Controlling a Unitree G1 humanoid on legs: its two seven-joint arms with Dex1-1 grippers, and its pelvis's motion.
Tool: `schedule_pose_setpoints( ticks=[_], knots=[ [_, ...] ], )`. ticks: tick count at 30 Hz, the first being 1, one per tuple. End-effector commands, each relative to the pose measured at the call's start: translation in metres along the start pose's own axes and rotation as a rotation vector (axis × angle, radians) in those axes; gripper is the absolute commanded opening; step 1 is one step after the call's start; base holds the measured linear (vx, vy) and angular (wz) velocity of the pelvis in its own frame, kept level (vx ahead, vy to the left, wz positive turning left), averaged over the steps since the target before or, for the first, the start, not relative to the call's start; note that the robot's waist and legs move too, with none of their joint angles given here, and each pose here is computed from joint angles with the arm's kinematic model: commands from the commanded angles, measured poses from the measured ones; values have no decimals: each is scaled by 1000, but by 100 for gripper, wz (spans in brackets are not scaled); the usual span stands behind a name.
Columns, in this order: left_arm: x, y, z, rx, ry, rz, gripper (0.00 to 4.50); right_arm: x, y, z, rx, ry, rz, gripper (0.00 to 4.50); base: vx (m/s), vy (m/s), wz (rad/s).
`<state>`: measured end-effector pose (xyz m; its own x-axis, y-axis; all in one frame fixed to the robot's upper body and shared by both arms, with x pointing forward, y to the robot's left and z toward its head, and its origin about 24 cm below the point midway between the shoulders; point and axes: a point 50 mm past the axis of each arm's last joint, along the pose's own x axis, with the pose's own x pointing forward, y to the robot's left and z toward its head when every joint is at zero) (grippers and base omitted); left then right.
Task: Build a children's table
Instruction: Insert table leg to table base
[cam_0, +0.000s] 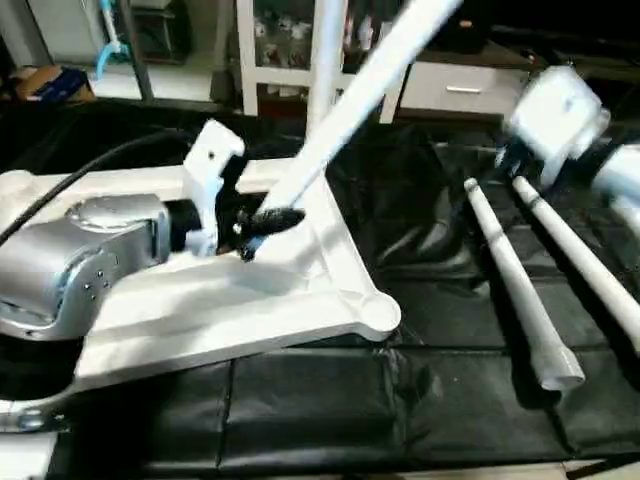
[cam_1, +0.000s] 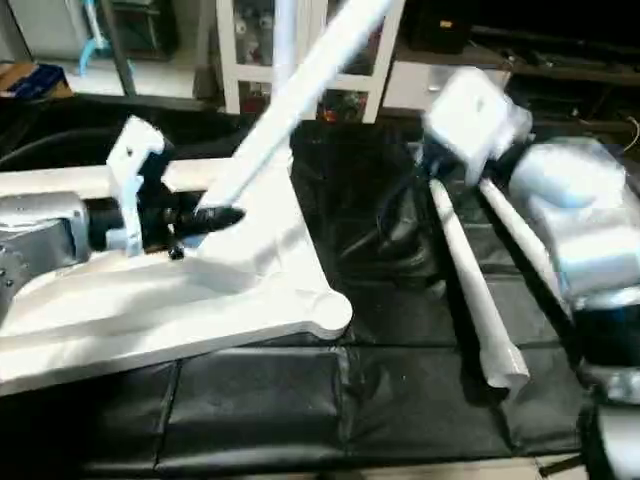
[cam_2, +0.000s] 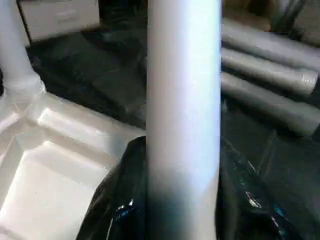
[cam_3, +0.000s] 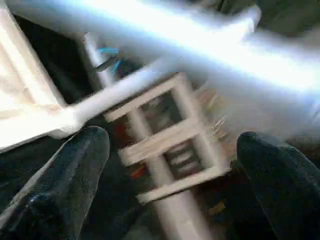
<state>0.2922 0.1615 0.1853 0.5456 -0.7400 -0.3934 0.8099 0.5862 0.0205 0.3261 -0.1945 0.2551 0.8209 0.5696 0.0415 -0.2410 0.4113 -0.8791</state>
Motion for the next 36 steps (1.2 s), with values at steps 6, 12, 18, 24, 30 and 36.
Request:
schedule_pose_setpoints(
  ticks=[6,12,18,24,30,36],
  knots=[
    [-5,12,1,207,152,41,141,22,-5,-7,-374,76,11,450,0,0,0],
    [-11,26,8,328,206,116,141,36,11,-24,-417,126,150,450,0,0,0],
    [-12,28,12,391,229,118,141,46,25,-31,-442,108,204,450,0,0,0],
    [-15,34,10,467,282,140,141,54,21,-33,-497,101,166,450,0,0,0],
    [-14,35,11,478,283,134,141,56,23,-35,-527,99,180,450,0,0,0],
    [-14,39,10,518,302,151,141,59,43,-43,-535,106,265,450,0,0,0]
  ],
)
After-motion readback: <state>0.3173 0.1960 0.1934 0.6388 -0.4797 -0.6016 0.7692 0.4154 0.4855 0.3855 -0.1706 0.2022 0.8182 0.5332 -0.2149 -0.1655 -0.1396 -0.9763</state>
